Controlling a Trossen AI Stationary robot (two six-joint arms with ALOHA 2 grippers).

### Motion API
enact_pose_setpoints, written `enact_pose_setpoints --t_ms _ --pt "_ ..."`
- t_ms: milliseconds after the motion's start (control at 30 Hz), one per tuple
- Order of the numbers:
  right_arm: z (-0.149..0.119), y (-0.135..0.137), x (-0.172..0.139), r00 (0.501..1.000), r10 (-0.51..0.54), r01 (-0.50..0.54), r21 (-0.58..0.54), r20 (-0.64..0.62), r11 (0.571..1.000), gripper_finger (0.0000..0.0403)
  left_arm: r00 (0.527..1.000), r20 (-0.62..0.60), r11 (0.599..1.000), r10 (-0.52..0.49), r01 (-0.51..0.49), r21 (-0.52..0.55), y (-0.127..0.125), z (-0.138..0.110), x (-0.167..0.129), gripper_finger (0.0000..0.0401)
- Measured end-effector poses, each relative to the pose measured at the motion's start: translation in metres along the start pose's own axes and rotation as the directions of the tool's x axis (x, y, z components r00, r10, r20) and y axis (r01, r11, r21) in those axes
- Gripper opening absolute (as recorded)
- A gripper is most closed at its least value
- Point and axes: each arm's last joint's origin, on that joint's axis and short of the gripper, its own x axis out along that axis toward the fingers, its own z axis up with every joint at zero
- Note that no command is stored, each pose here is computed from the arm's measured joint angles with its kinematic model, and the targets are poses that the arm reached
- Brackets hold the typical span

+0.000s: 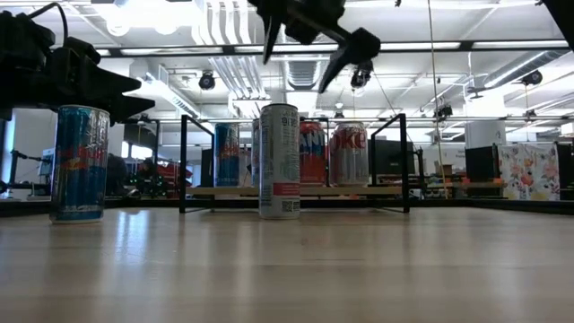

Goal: Place canned beverage on shelf
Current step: Put the white and pink soda can on the shelf aligned with the other white and pink soda can

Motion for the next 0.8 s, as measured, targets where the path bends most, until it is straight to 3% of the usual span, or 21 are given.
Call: enact_pose_setpoints --t_ms 233,467,800 --pt "0.005 -0.003 0.017 0.999 -0.029 0.032 -0.078 0.029 0.996 0.0400 1.000 0.000 1.000 0.000 0.000 0.000 0.000 0.000 0.000 0.0380" --pt "0.018 0.002 0.042 0.998 0.000 0.015 -0.260 0.058 0.965 0.0400 1.000 0.000 1.000 0.000 0.000 0.000 0.000 0.000 0.000 0.0380" --pt "0.030 -0.003 0.051 0.998 -0.021 0.038 -0.280 0.063 0.959 0.0400 1.000 0.000 1.000 0.000 0.000 0.000 0.000 0.000 0.000 0.0380"
